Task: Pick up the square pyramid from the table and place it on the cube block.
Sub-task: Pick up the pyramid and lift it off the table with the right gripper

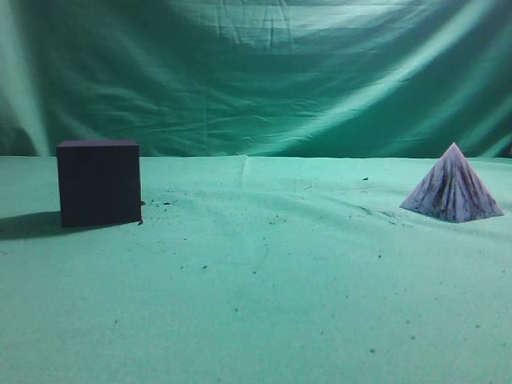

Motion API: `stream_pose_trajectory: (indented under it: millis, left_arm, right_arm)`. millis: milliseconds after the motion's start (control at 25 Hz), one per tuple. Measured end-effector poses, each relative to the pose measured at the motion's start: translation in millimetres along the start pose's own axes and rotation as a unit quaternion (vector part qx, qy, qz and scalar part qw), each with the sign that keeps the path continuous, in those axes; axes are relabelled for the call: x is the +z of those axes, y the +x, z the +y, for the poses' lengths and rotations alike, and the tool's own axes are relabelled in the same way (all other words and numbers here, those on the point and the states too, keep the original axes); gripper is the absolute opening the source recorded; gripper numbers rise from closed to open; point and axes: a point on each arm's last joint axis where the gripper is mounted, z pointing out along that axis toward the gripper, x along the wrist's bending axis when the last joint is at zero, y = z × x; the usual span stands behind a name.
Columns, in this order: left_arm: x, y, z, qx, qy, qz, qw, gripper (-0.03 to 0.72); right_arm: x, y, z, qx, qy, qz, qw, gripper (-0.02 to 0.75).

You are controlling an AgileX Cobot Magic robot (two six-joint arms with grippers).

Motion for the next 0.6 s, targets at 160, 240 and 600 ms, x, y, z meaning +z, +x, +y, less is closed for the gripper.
stream_pose_trajectory:
  millis: [160,240,600]
  left_arm:
    - [0,0.0,0,0.000,0.000,0.000,1.000,0.000]
    - [0,0.0,0,0.000,0.000,0.000,1.000,0.000]
    - [0,0.0,0,0.000,0.000,0.000,1.000,0.000]
  right_arm:
    - [43,16,15,-0.045,0.088,-0.001,0.995,0.000]
    - [62,18,25,-0.059,0.116,-0.016,0.991,0.000]
    - [132,15,57,-0.064,0.197,-0.030,0.978,0.484]
